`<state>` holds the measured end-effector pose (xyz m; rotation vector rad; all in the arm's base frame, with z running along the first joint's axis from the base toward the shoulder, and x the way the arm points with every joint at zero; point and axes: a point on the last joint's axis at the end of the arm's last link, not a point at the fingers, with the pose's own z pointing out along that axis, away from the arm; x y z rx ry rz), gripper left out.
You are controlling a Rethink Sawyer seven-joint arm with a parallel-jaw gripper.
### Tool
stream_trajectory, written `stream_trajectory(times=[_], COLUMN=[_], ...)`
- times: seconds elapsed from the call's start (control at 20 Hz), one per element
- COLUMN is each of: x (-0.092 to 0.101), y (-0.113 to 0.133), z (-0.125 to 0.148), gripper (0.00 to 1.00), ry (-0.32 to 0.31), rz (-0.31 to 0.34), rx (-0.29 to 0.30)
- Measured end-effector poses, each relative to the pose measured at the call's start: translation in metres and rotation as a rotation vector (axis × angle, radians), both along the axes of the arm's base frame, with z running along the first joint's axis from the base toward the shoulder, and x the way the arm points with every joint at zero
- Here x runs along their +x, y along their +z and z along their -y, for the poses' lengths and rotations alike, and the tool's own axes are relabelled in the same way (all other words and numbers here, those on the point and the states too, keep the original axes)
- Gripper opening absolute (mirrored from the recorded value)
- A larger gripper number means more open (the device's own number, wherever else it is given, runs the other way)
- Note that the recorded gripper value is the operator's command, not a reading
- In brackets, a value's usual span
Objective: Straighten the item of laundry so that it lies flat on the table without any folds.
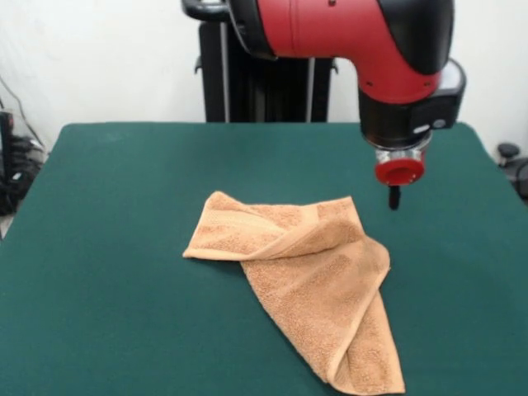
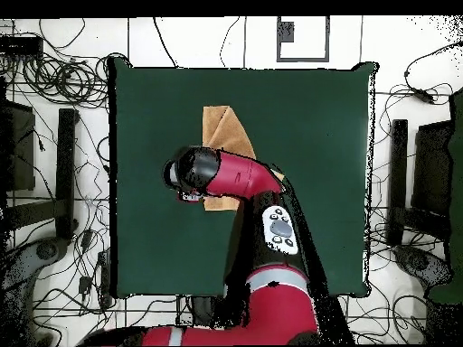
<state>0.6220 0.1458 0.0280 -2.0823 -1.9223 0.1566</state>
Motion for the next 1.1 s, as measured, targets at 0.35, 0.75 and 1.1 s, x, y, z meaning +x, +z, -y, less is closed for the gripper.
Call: stream_trajectory(times=[0.35,0.75,1.1], x=[-0.008,-0.009,-0.009], y=[0.010,0.014,0.011], z=[-0.019,-0.025,-0.018], gripper=[1.00,1.00,1.00], ry=[0.025,0.071,0.066], rz=[-0.035,-0.004,-0.001], rx=[-0.038,-0.144,-0.203])
